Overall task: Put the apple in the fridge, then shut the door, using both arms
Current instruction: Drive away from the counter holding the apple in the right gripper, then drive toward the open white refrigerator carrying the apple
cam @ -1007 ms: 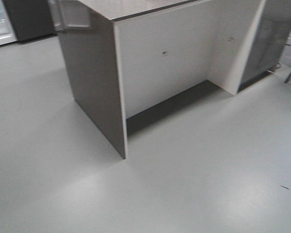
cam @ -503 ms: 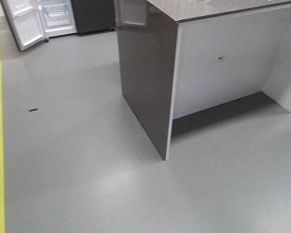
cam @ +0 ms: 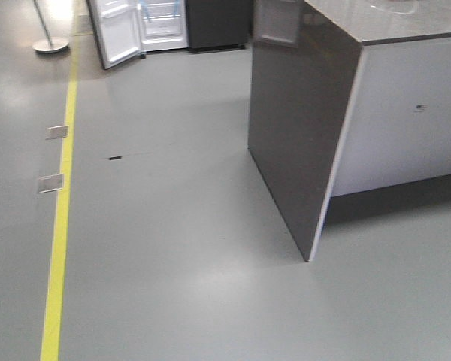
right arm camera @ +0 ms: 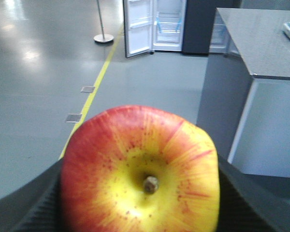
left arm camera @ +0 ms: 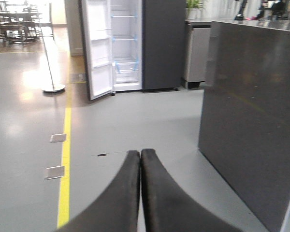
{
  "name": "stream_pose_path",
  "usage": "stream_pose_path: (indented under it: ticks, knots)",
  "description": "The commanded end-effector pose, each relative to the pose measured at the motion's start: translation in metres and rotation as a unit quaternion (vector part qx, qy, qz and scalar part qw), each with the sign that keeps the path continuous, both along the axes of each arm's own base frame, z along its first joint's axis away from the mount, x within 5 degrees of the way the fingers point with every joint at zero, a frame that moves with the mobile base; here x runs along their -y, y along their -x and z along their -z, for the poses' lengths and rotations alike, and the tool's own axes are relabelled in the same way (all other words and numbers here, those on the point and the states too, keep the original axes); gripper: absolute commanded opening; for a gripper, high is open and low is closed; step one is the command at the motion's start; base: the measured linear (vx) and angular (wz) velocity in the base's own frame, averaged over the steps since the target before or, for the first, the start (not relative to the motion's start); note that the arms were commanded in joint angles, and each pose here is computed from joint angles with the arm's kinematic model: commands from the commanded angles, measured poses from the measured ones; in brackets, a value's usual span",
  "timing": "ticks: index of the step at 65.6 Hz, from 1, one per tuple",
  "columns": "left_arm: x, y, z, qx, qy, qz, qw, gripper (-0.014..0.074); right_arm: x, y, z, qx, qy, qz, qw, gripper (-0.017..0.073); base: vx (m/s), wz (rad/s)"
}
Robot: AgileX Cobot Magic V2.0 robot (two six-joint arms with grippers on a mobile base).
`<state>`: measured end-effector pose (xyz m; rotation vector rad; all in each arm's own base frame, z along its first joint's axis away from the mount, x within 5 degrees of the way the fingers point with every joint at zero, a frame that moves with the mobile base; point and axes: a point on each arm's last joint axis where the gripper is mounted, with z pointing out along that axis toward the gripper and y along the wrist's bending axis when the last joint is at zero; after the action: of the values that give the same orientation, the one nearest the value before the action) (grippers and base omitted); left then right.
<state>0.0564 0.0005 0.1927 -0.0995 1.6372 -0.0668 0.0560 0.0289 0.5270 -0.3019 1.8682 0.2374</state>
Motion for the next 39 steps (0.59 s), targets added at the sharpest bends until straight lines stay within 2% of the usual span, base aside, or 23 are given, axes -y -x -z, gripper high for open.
stream_pose_path:
  ticks: [1, 39]
  knots:
    - [-0.0005, 0.0018, -0.0138, 0.056, 0.004, -0.003, 0.998, -0.0006, -0.0002, -0.0007, -0.0121, 0.046, -0.011, 0.002, 0.999, 0.0094, 0.06, 0.35]
    - [-0.0005, 0.0018, -0.0138, 0.056, 0.004, -0.003, 0.998, -0.0006, -0.0002, -0.0008, -0.0121, 0.046, -0.011, 0.003, 0.999, 0.0094, 0.08, 0.31]
